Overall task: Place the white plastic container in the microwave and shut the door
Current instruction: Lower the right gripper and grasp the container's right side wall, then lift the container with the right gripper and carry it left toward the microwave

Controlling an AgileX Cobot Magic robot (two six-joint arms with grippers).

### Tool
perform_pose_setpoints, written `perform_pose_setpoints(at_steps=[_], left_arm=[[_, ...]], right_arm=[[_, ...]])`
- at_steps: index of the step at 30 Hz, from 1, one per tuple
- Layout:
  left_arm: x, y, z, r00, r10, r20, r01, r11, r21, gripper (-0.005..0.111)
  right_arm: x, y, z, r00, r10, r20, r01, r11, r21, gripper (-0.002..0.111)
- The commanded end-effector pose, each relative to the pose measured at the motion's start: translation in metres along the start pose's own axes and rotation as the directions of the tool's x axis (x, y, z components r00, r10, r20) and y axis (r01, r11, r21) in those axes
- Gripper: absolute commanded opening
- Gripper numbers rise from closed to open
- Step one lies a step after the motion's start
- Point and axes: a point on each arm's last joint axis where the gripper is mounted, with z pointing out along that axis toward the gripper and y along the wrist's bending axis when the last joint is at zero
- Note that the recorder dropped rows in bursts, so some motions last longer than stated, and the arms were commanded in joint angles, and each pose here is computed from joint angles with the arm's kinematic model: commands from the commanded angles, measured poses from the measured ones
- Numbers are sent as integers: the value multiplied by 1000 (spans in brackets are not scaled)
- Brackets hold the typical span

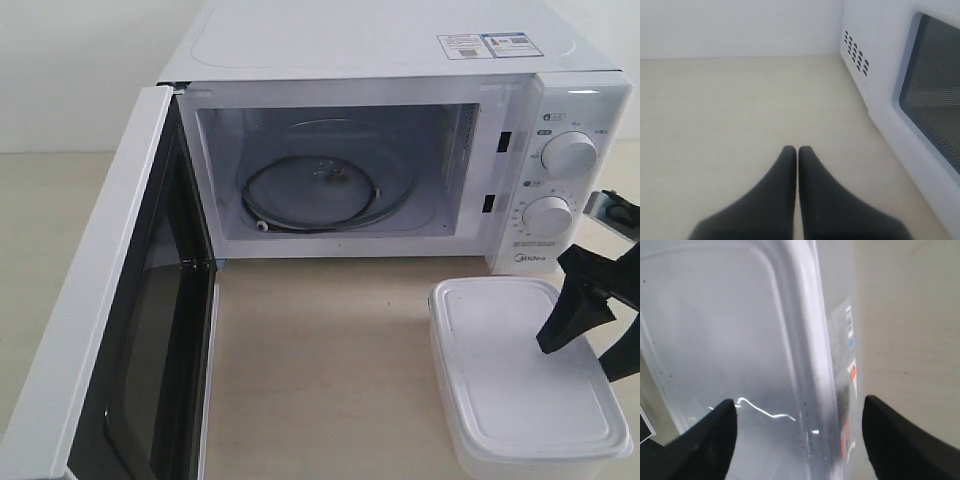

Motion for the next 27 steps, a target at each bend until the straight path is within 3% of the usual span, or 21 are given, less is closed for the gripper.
perform_pose_setpoints(at_steps=[1,9,11,13,15,27], left_arm=[[1,0,0,1000,2,1,-2,1000,-3,4],[1,0,0,1000,2,1,-2,1000,-3,4],[1,0,0,1000,2,1,-2,1000,-3,4],[1,0,0,1000,2,1,-2,1000,-3,4],[1,0,0,1000,2,1,-2,1000,-3,4],[1,0,0,1000,2,1,-2,1000,-3,4]], right_arm=[[0,-2,5,1000,3,-22,-3,1000,-22,66],[0,-1,7,999,-9,-34,7,999,-54,66],[0,-1,7,999,-8,-36,6,998,-56,59],[0,0,7,999,-14,-37,12,998,-59,37],[0,0,7,999,-21,-36,19,998,-63,25],[0,0,7,998,-46,-33,43,997,-66,24]])
